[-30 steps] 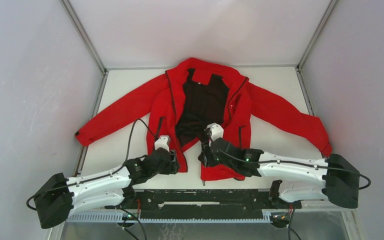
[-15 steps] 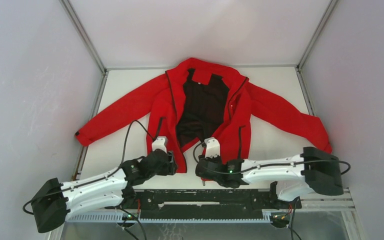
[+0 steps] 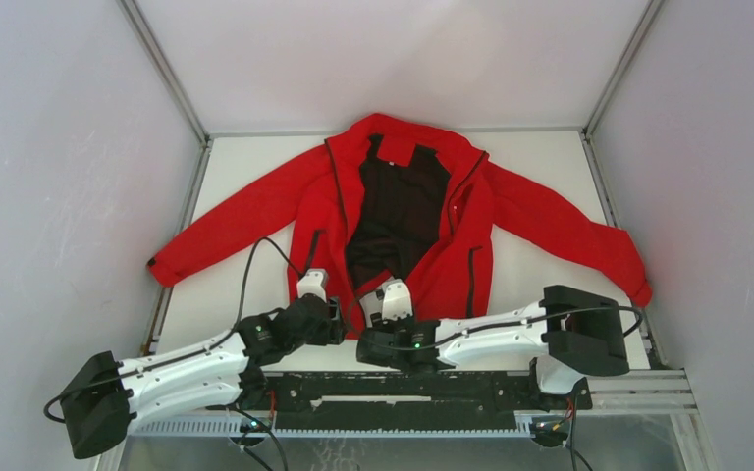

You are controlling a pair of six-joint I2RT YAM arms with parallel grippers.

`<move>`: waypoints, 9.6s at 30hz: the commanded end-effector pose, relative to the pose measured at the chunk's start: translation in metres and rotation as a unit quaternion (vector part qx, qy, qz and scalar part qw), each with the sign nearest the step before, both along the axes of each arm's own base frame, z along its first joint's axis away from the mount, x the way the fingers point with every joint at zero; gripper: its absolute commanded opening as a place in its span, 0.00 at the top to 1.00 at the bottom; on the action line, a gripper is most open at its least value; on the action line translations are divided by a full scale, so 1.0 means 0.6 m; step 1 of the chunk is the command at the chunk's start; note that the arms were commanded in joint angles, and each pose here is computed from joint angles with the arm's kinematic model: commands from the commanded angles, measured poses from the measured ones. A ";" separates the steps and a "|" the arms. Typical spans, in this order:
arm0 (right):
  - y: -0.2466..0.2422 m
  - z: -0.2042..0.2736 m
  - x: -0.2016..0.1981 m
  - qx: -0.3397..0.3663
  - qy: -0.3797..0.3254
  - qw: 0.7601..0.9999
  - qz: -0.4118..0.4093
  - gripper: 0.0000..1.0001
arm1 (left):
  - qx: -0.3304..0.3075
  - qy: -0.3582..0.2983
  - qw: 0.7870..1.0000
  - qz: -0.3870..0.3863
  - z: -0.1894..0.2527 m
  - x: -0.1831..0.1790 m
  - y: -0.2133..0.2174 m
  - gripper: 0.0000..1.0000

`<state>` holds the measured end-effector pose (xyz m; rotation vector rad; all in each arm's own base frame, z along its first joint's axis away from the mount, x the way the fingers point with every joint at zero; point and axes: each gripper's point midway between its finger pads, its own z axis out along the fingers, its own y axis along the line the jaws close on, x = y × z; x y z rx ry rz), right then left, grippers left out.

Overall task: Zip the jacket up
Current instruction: Pick up the jacket from the center of the board.

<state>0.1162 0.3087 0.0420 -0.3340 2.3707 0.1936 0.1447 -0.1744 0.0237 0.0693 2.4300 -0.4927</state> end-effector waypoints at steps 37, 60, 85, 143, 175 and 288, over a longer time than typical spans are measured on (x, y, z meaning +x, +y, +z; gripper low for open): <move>-0.083 -0.004 -0.023 -0.053 -0.024 0.993 -0.105 0.45 | -0.005 -0.010 1.000 -0.002 -0.004 0.003 0.001 0.40; -0.096 -0.044 -0.039 -0.047 0.008 0.994 -0.102 0.41 | -0.005 -0.011 1.000 -0.002 -0.004 0.004 0.001 0.39; -0.138 -0.120 -0.072 -0.051 0.076 0.991 -0.101 0.38 | -0.002 -0.009 1.000 -0.002 -0.006 0.004 0.001 0.39; -0.120 0.014 -0.028 0.146 -0.008 0.989 -0.014 1.00 | 0.085 0.012 0.996 0.034 0.061 0.000 -0.022 0.12; -0.144 -0.005 -0.043 0.211 0.014 0.977 0.000 1.00 | 0.143 0.060 0.988 0.022 0.001 -0.013 -0.055 0.09; -0.147 -0.027 -0.049 0.217 0.033 0.976 -0.002 1.00 | 0.150 0.094 0.984 0.018 -0.042 -0.025 -0.046 0.16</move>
